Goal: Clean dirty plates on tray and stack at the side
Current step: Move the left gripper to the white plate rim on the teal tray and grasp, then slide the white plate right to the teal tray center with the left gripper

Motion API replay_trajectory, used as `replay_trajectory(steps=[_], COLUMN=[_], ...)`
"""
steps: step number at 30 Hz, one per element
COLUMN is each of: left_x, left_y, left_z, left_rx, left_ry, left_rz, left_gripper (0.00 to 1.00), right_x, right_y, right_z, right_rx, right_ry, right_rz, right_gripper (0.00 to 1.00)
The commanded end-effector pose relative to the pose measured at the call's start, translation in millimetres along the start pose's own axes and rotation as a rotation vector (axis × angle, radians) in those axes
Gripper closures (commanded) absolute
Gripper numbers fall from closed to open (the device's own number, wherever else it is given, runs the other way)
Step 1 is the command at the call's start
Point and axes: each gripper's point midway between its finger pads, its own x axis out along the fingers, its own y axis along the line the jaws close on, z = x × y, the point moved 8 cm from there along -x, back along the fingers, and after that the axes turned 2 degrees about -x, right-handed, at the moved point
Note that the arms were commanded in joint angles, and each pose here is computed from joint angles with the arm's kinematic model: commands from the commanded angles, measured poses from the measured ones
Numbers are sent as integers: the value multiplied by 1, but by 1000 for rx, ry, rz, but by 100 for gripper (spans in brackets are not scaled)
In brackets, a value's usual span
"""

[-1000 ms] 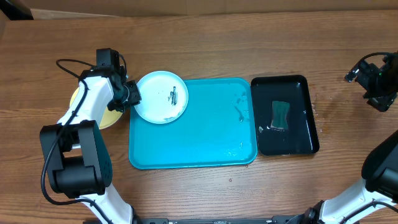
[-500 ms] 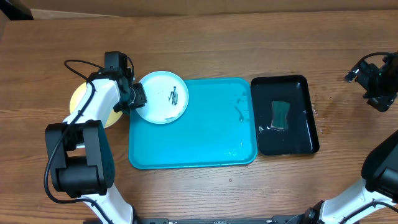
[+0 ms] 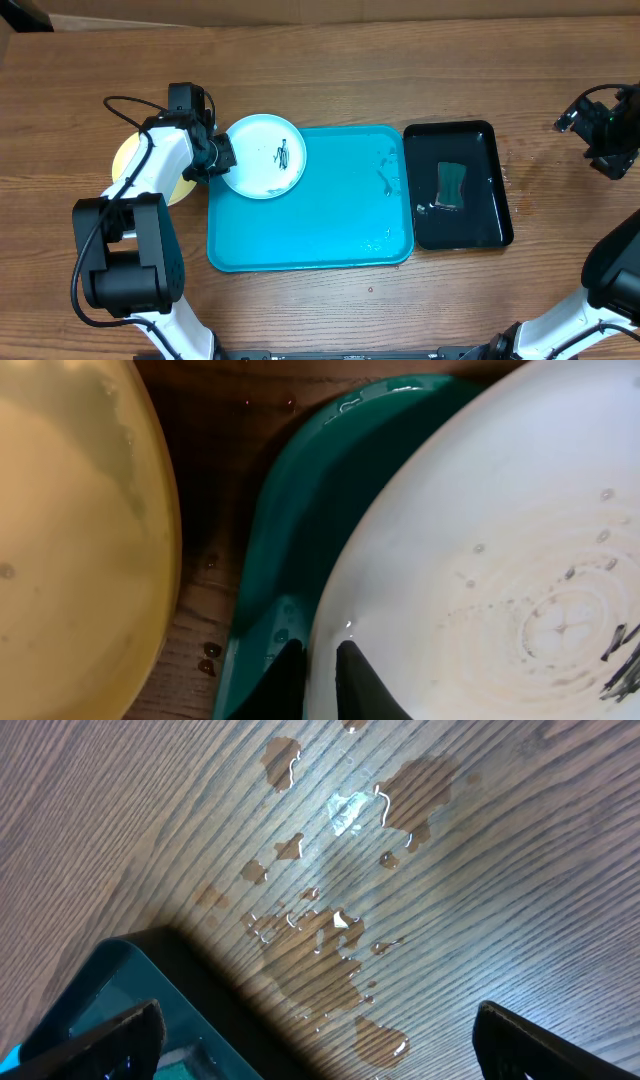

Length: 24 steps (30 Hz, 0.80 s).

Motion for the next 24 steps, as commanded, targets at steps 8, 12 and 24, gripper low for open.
replay_trajectory(steps=[8, 12, 24], left_x=[0, -1, -1], left_y=[-5, -9, -32], left_z=[-4, -8, -30], left_rx=[1, -1, 49], left_ry=[19, 49, 152], left_rz=[-29, -72, -132], left_gripper=[96, 96, 96], right_x=[-8, -8, -8], right_y=[0, 0, 0], right_z=[2, 2, 2], right_rx=[-1, -1, -1], right_ry=[-27, -27, -27], right_rz=[1, 1, 1], right_gripper=[0, 0, 0])
